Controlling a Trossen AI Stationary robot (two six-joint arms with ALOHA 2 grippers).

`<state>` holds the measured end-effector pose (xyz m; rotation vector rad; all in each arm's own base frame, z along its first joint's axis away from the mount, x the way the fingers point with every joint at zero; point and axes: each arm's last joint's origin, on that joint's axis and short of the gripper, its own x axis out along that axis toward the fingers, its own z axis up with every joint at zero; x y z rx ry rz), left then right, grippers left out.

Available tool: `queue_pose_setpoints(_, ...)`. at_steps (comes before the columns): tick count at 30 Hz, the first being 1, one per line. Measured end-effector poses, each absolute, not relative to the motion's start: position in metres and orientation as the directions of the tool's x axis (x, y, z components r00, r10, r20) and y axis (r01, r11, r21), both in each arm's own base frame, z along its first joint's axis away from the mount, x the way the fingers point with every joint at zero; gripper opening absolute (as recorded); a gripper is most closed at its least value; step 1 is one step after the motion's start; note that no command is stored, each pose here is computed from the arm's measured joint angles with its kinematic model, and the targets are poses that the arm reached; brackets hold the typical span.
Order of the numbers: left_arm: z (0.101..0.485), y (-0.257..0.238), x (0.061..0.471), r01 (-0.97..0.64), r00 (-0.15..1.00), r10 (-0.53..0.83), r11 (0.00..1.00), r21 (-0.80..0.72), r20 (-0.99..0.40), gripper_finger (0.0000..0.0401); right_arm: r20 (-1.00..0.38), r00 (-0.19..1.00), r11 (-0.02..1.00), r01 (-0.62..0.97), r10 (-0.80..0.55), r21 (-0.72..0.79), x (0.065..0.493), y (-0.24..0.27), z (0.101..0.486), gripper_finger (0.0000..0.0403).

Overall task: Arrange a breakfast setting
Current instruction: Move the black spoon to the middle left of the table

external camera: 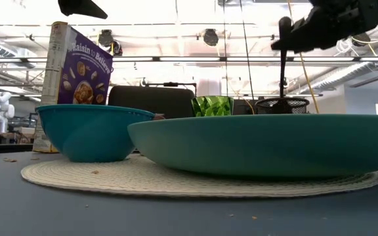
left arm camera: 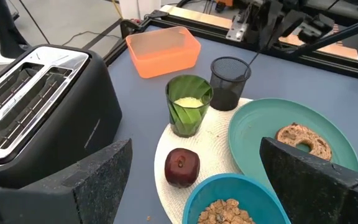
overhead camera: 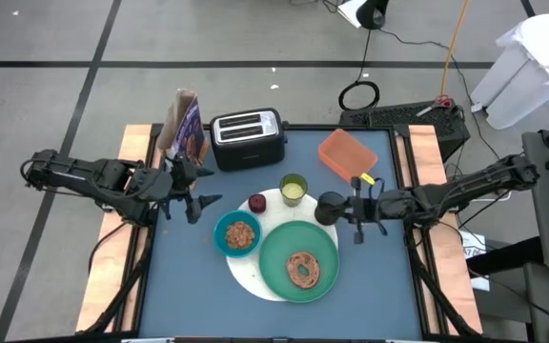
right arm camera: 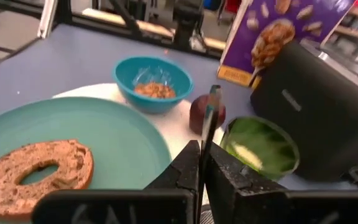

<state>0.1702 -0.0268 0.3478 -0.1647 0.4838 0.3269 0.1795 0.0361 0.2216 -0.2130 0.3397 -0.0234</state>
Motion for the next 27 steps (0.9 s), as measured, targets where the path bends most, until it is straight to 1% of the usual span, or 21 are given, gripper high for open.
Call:
queue_pose_setpoints(8,0.348,-0.027,0.17,-0.347,0.835,0.268,0.935,-0.08,-0.481,0.0358,-0.224,0.966,0.95,0.058,-0.131,-0.308,0.167,0.031,0.238,0.0006)
queue_pose_setpoints(11,0.348,-0.027,0.17,-0.35,0.835,0.268,0.933,-0.086,-0.481,0.0358,-0.179,0.975,0.937,0.062,-0.13,-0.344,0.163,0.03,0.245,0.0006)
queue_pose_setpoints(15,0.348,-0.027,0.17,-0.362,0.836,0.268,0.925,-0.114,-0.479,0.0358,-0.082,0.988,0.908,0.083,-0.127,-0.41,0.16,0.029,0.256,0.0005)
queue_pose_setpoints(22,0.353,-0.029,0.18,-0.377,0.871,0.261,0.898,-0.226,-0.416,0.0358,0.079,0.989,0.821,0.147,-0.123,-0.551,0.158,0.029,0.273,0.0005)
queue_pose_setpoints(27,0.357,-0.035,0.205,-0.362,0.915,0.251,0.857,-0.367,-0.315,0.0358,0.156,0.98,0.712,0.197,-0.123,-0.674,0.159,0.029,0.28,0.0005)
